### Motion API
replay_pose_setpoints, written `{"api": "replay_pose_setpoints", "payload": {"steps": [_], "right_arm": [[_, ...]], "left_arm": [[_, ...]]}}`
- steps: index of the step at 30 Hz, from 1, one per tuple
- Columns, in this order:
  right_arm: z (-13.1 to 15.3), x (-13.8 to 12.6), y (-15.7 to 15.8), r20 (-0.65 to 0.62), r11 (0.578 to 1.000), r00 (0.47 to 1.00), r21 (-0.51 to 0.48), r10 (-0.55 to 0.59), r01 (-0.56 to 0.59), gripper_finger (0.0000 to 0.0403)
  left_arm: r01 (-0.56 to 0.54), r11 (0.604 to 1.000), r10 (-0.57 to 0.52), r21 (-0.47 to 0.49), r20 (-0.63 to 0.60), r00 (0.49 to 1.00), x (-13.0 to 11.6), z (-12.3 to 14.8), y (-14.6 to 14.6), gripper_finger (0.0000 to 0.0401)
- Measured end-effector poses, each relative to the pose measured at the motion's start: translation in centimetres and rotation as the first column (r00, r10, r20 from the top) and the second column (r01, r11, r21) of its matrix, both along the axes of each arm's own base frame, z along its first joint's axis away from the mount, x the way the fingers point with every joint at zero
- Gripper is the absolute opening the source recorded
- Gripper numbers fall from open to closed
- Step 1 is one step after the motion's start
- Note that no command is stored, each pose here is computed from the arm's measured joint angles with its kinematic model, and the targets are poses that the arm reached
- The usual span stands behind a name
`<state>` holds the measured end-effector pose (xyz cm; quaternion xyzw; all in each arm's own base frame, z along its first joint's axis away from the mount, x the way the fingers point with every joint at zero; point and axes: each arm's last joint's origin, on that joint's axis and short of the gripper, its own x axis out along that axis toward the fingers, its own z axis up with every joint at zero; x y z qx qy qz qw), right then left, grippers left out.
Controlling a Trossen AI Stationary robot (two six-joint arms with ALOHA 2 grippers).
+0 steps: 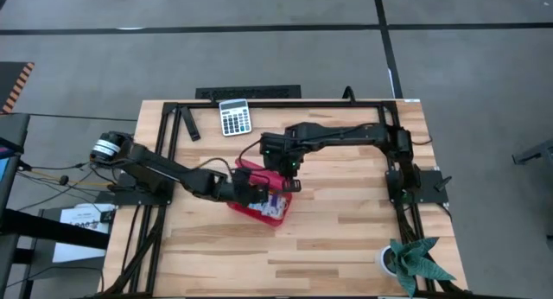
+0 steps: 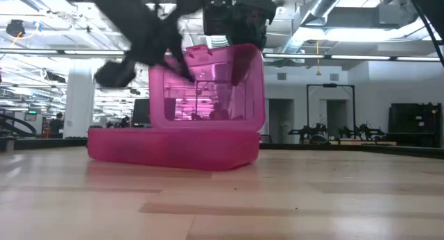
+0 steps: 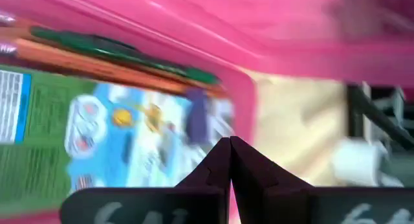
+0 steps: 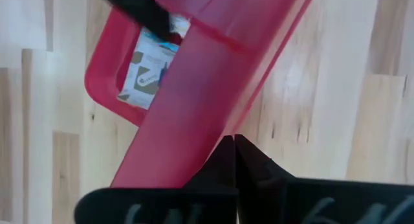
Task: Pack school essentials
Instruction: Close the red supply box
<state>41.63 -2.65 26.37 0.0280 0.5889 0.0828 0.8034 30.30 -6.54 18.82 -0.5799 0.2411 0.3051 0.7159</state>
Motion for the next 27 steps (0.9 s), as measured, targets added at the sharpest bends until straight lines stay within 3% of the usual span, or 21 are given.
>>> {"api": "replay_pose_setpoints", "payload": {"steps": [8,12,16,20,27], "right_arm": [[0.1,0.3,0.9,0.021,1.000,1.000,0.000,0.004,-0.004,0.0003],[0.1,0.5,2.3,0.037,1.000,0.999,0.006,0.017,-0.017,0.0002],[0.2,0.7,3.8,0.062,0.999,0.998,0.010,0.033,-0.034,0.0004],[-0.4,1.5,5.3,0.145,0.999,0.990,0.039,-0.001,-0.005,0.0002],[-5.5,1.5,8.1,0.200,0.998,0.979,0.058,-0.043,0.032,0.0005]], "left_arm": [[0.212,0.971,-0.197,-0.107,0.136,0.971,-2.3,7.3,-0.6,0.0000],[0.246,0.961,-0.206,-0.125,0.269,0.941,-4.3,10.8,-1.6,0.0000],[0.100,0.995,-0.089,-0.011,0.378,0.922,-6.6,14.3,-1.5,0.0000],[-0.084,0.987,0.031,0.136,0.350,0.936,-8.5,14.7,-1.3,0.0000],[-0.133,0.977,0.085,0.165,0.269,0.959,-9.4,13.6,-1.6,0.0000]]}}
